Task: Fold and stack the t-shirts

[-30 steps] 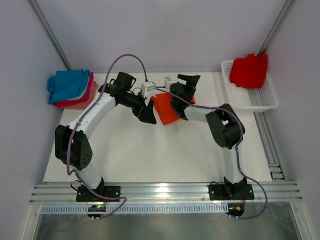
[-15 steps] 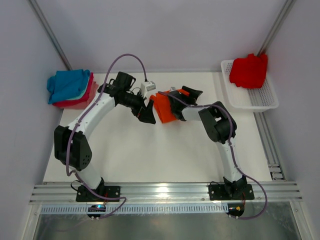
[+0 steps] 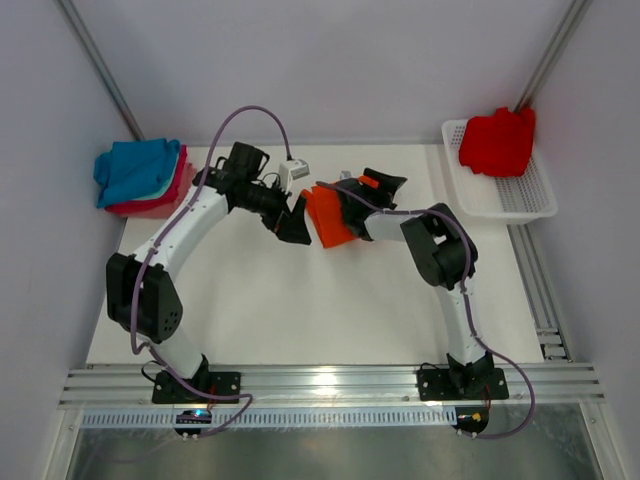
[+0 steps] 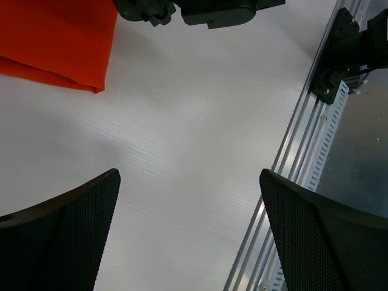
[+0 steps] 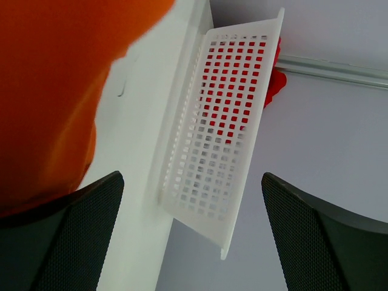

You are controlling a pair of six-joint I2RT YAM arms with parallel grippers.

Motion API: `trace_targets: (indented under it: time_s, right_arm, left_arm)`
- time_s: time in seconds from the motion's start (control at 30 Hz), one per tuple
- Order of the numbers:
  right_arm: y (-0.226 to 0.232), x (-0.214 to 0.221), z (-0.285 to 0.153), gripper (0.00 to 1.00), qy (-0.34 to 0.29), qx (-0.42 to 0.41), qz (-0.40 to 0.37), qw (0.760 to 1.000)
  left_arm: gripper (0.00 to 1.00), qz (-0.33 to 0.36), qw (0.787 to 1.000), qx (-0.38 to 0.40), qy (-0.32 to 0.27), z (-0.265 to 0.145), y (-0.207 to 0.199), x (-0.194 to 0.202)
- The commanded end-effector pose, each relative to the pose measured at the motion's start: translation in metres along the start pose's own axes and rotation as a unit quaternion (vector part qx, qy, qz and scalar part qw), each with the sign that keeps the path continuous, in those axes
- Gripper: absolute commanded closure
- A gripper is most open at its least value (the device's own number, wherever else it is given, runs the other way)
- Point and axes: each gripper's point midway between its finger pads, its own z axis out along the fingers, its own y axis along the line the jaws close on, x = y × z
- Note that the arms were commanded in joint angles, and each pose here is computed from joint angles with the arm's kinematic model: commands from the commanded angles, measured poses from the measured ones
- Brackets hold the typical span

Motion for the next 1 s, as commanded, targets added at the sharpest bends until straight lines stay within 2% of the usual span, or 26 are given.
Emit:
trace_targets:
  time_s: [0.0, 0.1, 0.13, 0.2, 0.33, 0.47, 0.5, 0.6, 0.7, 0.97]
  right_arm:
    - [-0.087, -0.012, -0.023, 0.01, -0.024, 0.034, 0.061, 0.997]
    - [-0.13, -0.01, -0.036, 0.01, -0.031, 0.036, 0.089, 0.995]
    - [-0.148, -0.011, -0.042, 0.01, -0.038, 0.043, 0.11, 0.992]
    - [-0.16, -0.007, -0.047, 0.0, -0.038, 0.048, 0.119, 0.991]
    - [-0.163, 0.006, -0.051, 0.01, -0.036, 0.053, 0.134, 0.989]
    - [-0.139, 0.016, -0.047, 0.01, -0.03, 0.035, 0.143, 0.989]
    - [-0.134, 0.017, -0.045, 0.01, -0.031, 0.035, 0.151, 0.987]
    - [-0.113, 0.023, -0.04, 0.01, -0.024, 0.033, 0.147, 0.988]
    - [-0.098, 0.025, -0.034, 0.01, -0.021, 0.03, 0.143, 0.989]
    - [-0.075, 0.03, -0.012, 0.01, -0.009, 0.017, 0.117, 0.993]
  left_arm:
    - [0.01, 0.027, 0.995, -0.048, -0.086, -0.039, -0.006, -0.043]
    - [0.01, 0.017, 0.978, -0.13, -0.161, -0.083, 0.009, -0.079]
    - [0.01, -0.016, 0.97, -0.161, -0.18, -0.092, 0.019, -0.083]
    - [0.01, -0.035, 0.955, -0.192, -0.225, -0.107, 0.031, -0.095]
    - [0.01, -0.13, 0.934, -0.2, -0.265, -0.123, 0.069, -0.077]
    - [0.01, -0.257, 0.929, -0.076, -0.255, -0.101, 0.1, -0.045]
    - [0.01, -0.295, 0.922, -0.021, -0.251, -0.1, 0.099, -0.04]
    - [0.01, -0.361, 0.902, -0.003, -0.235, -0.076, 0.142, -0.014]
    - [0.01, -0.377, 0.899, -0.011, -0.221, -0.057, 0.165, 0.006]
    - [0.01, -0.391, 0.896, -0.017, -0.211, -0.041, 0.187, 0.017]
